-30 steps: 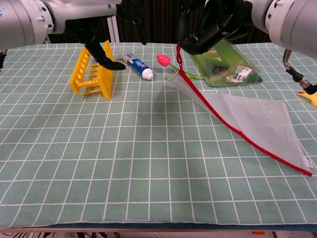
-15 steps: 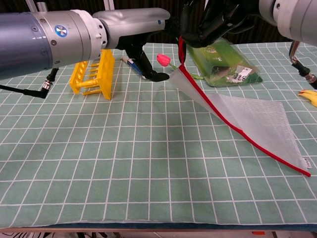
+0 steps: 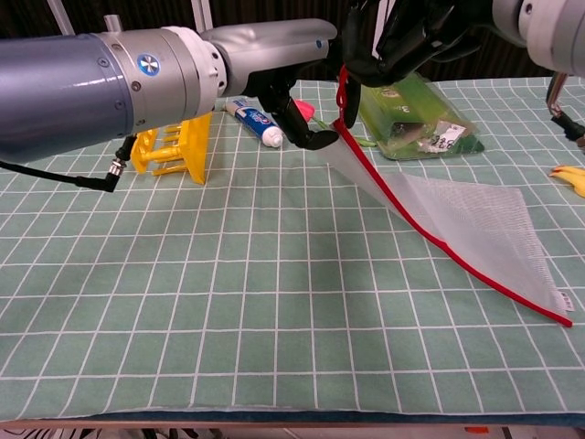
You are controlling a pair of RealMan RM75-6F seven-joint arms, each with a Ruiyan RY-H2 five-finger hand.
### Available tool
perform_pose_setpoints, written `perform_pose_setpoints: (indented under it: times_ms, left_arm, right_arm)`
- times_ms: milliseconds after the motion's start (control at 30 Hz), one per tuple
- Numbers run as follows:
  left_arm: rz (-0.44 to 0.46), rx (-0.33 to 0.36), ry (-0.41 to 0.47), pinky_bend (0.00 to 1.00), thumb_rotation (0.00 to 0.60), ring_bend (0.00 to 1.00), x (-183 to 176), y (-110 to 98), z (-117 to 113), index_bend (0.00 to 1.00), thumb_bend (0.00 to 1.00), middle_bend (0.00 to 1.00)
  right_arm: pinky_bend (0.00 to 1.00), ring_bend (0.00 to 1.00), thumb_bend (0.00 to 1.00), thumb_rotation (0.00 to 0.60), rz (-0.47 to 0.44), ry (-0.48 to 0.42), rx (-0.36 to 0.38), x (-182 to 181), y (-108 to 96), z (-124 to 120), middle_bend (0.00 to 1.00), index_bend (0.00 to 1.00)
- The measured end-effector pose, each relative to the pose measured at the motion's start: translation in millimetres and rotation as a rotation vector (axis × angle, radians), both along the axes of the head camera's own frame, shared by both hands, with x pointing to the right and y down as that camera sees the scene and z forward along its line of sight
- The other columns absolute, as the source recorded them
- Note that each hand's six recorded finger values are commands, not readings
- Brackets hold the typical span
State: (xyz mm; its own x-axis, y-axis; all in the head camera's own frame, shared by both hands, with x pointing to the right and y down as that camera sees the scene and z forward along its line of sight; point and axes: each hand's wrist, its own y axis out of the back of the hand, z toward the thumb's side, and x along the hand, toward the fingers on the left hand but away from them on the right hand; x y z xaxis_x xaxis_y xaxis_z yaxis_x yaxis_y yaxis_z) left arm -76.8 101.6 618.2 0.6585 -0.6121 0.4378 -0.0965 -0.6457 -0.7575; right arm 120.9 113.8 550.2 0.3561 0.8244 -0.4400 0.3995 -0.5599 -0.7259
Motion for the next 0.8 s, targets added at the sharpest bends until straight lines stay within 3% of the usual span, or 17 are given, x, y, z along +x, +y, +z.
perform_pose_setpoints:
  times_ms: [800]
  left_arm:
    - [-0.032, 0.0, 0.025, 0.0, 0.6, 0.0, 3, 0, 0, 0.59, 0.42, 0.05]
  right_arm:
    - [1.0, 1.0, 0.66, 0.6, 0.019, 0.012, -0.008, 13, 2, 2, 1.0, 0.68]
